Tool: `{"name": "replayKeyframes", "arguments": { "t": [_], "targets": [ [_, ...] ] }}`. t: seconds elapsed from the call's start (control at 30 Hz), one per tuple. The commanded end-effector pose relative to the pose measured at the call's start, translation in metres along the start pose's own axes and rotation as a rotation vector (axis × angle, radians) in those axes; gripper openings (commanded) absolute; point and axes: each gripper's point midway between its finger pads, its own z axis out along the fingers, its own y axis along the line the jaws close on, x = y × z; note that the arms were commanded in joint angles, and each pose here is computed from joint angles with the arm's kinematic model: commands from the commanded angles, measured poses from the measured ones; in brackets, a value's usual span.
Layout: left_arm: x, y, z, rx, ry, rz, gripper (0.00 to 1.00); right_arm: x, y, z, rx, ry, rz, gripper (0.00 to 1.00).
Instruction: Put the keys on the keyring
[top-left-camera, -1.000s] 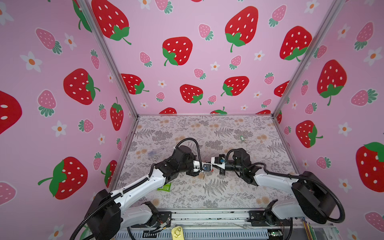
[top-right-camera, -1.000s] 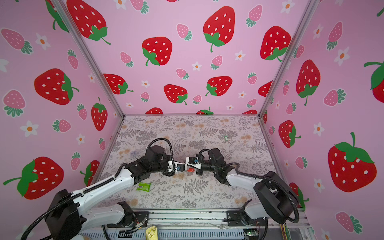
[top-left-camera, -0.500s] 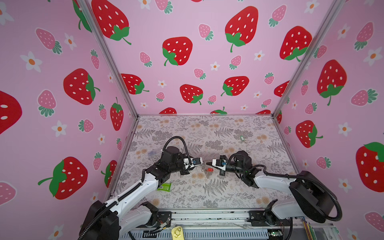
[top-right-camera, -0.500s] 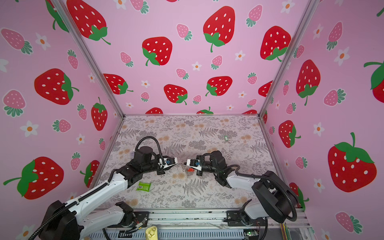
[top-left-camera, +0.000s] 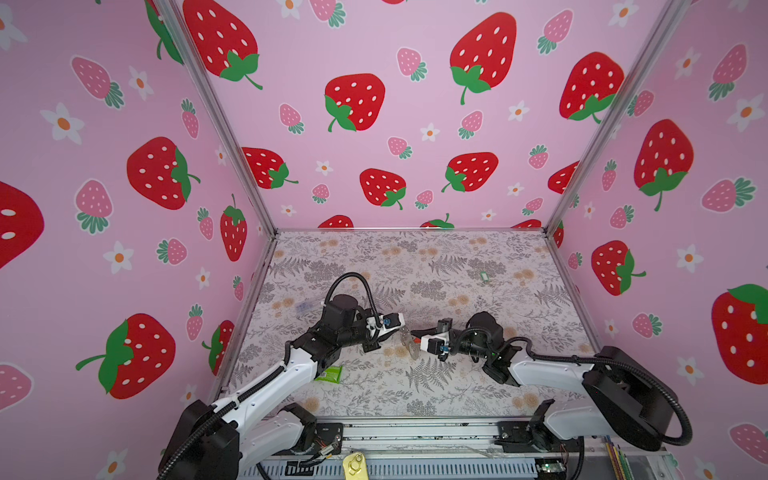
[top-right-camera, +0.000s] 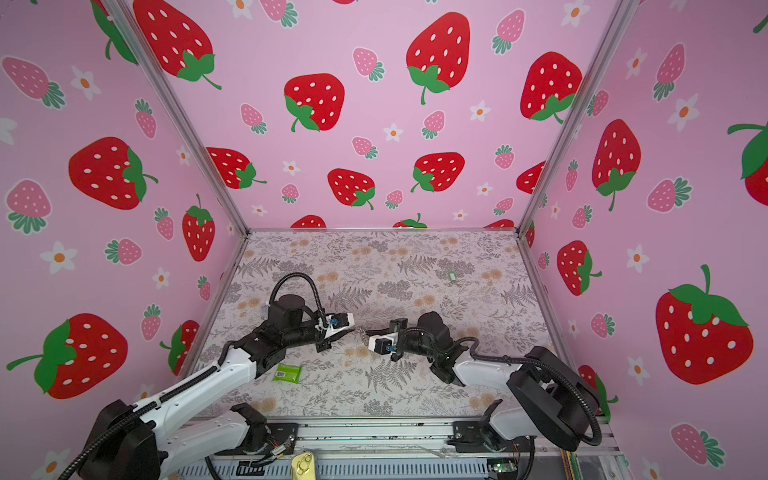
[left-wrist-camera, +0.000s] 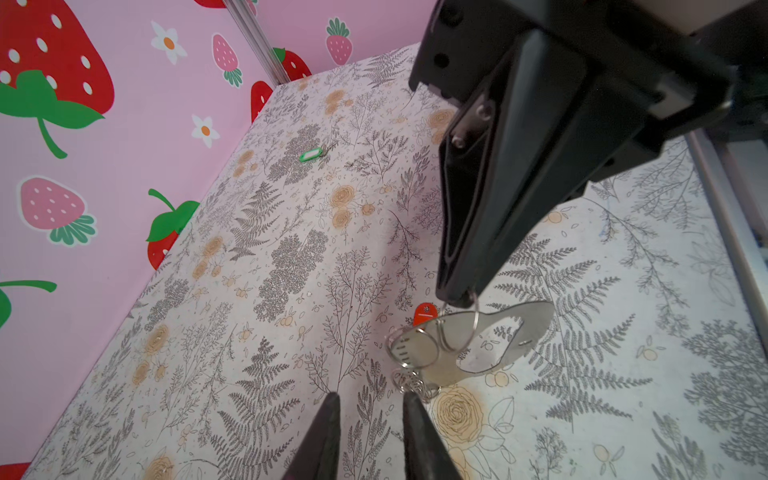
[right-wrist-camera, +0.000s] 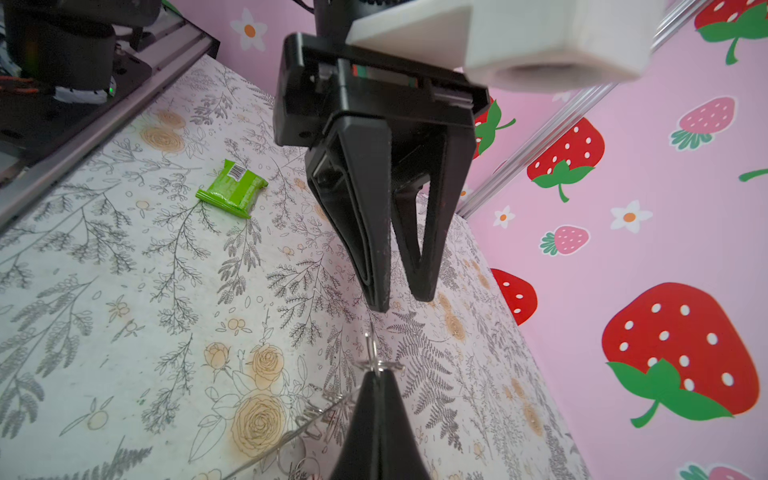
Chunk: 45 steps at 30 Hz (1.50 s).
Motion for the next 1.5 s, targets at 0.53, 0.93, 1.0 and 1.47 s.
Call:
{"name": "replayKeyframes", "arguments": {
  "t": [0.53,0.93,1.0,1.47],
  "targets": [
    [0.0,0.002,0.0,-0.002,-0.01,-0.043,0.27,-0.005,-0.016,-0.003,0.155,0.073,-0.145,0.0],
    [-0.031,0.1,0.04,-0.135,0.01,-0.393,0.25,0.013,-0.091,-0.07,0.473,0.124,0.369,0.0],
    [-0.039,0.112,0.056,-0.092,0.02,-0.43,0.25,0.017,-0.107,-0.085,0.542,0.136,0.417,0.0],
    [-0.047,0.184,0.162,-0.119,-0.086,-0.633,0.38,0.078,-0.192,-0.166,0.904,0.409,0.677,0.0]
  ]
}}
